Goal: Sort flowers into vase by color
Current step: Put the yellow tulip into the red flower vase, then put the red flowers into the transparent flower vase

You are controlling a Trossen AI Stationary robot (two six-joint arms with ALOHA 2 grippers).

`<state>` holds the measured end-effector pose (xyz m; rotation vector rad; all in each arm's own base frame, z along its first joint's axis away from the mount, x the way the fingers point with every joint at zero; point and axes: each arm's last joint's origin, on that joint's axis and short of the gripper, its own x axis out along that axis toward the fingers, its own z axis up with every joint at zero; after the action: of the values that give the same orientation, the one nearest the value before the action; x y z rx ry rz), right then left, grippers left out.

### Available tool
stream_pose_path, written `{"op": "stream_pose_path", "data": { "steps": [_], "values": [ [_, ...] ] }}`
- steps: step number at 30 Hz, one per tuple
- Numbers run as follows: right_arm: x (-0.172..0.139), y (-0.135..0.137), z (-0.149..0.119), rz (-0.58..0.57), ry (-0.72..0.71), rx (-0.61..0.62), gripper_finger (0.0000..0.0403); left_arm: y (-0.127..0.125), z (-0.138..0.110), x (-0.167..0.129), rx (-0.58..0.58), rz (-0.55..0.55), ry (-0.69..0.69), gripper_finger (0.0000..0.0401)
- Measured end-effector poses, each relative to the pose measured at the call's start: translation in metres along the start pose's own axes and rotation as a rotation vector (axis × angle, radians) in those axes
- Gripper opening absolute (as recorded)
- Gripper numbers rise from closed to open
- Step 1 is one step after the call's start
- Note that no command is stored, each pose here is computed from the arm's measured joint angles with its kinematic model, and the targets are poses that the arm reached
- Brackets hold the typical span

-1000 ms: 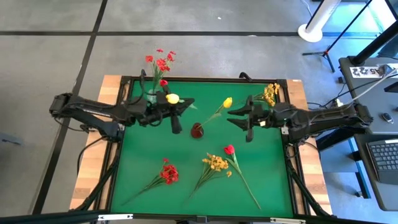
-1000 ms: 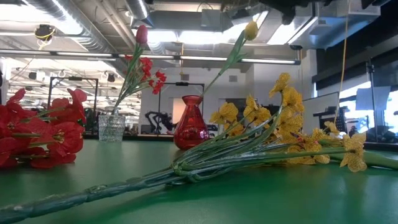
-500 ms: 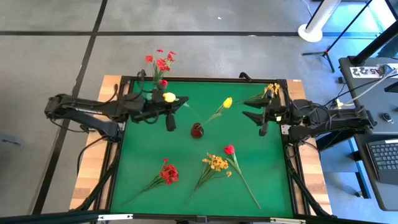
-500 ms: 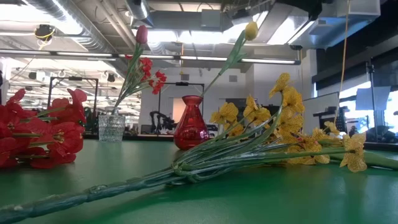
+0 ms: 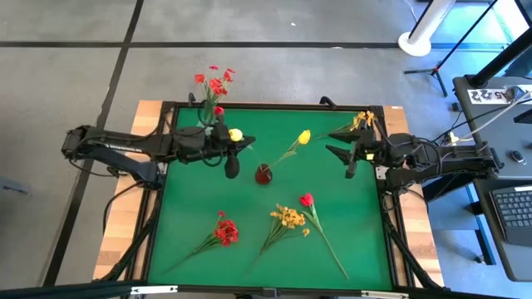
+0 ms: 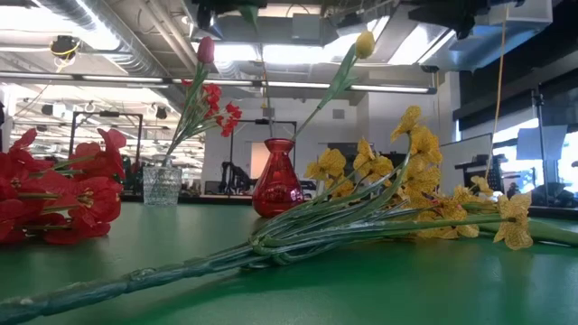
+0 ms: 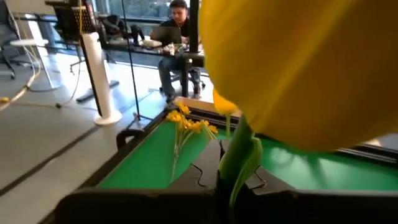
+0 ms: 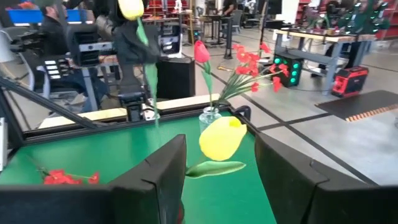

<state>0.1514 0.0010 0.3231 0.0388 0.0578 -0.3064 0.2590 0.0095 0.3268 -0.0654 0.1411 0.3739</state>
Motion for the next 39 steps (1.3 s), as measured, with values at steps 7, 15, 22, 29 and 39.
{"op": "stream_pose_path", "data": {
  "steps": [7,15,22,29,39],
  "values": [
    [0.000,0.000,0.000,0.000,0.001,-0.004,0.0189,-0.006,-0.019,0.020,0.016,-0.012,0.085,0.0000],
    [0.000,0.000,0.000,0.000,0.002,-0.005,0.0189,0.000,-0.026,0.029,0.032,0.028,0.119,0.0052],
    [0.000,0.000,0.000,0.000,0.002,-0.005,0.0189,0.000,-0.030,0.028,0.068,0.025,0.163,0.0151],
    [0.000,0.000,-0.001,-0.020,0.007,-0.009,0.0189,-0.005,-0.019,0.007,0.096,0.042,0.196,0.0241],
    [0.000,-0.001,-0.001,-0.022,0.008,-0.012,0.0189,-0.019,0.033,-0.032,0.161,0.145,0.167,0.0258]
  ]
}}
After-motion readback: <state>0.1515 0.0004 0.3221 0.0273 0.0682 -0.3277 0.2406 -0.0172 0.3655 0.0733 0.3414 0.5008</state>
